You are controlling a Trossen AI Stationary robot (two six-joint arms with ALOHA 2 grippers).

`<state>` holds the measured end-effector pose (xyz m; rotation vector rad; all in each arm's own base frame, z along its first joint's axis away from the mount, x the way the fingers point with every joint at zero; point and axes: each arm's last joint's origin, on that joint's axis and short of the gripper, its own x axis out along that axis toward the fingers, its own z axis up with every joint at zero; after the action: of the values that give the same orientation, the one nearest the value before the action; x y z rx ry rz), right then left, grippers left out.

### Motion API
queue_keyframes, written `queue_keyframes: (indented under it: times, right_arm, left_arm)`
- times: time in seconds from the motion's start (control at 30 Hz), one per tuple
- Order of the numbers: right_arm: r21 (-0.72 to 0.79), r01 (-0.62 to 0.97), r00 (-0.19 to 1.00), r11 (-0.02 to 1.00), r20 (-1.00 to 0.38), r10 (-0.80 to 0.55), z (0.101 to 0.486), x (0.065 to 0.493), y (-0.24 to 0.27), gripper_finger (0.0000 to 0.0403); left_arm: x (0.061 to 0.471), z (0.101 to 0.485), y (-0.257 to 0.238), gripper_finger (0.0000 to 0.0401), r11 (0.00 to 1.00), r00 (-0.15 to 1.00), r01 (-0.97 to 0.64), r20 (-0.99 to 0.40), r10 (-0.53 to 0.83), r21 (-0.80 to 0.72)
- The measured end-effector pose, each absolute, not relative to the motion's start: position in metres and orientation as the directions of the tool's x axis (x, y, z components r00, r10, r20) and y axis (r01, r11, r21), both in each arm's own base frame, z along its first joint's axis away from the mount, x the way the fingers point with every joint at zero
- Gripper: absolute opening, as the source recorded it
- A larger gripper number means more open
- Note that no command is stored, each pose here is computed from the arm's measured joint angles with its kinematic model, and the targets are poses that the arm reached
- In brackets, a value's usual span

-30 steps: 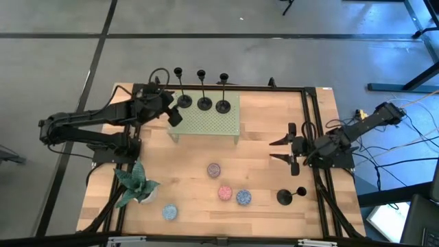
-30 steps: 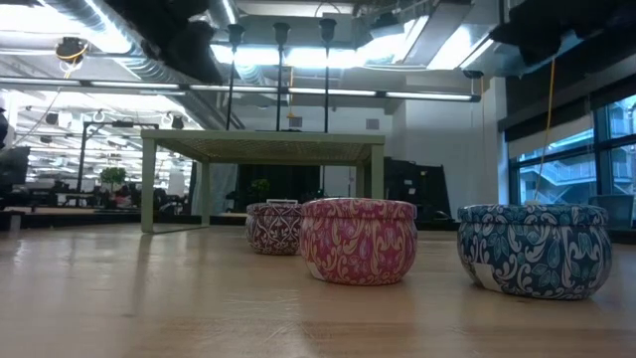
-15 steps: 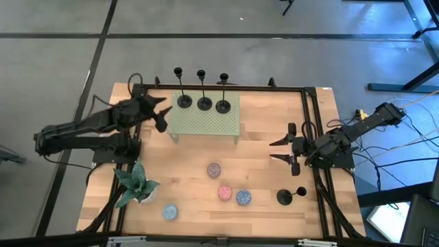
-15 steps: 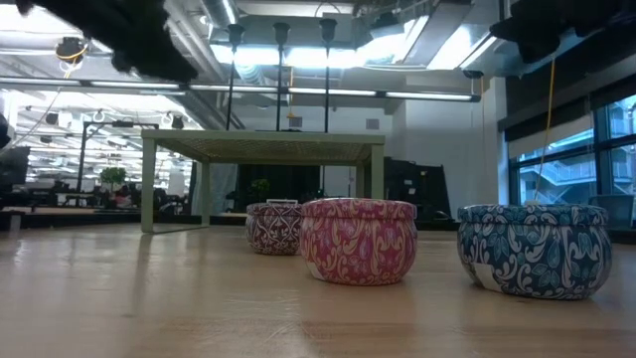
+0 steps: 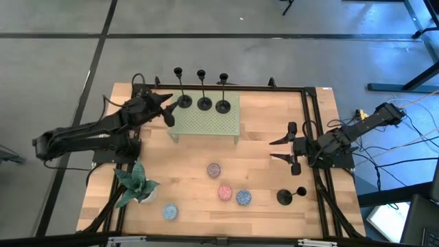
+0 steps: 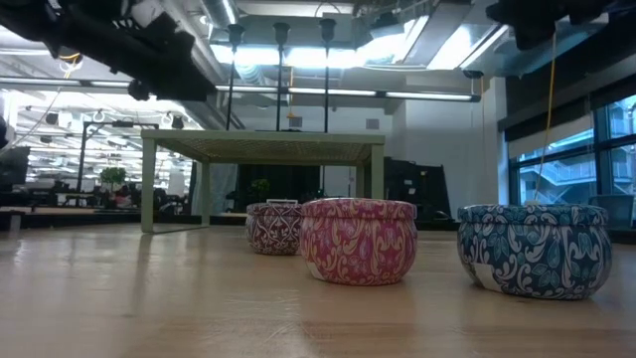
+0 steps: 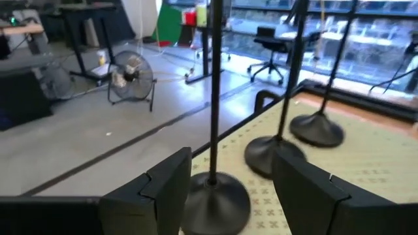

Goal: Pick & Place candle stick holders
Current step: Adjust the black candle holders on the shelf

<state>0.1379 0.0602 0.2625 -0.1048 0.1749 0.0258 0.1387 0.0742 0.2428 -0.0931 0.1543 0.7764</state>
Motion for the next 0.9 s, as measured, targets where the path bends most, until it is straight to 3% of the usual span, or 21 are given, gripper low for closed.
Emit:
queue_keyframes:
  times: [0.9]
  right_arm:
    - [-0.157,-0.05,0.989,0.986,-0.142,0.027,0.266,0.138,0.061,0.0188]
  left_arm:
    - [0.166,0.229,0.112,0.02,0.665,0.658,-0.746,-0.134,0.741,0.012]
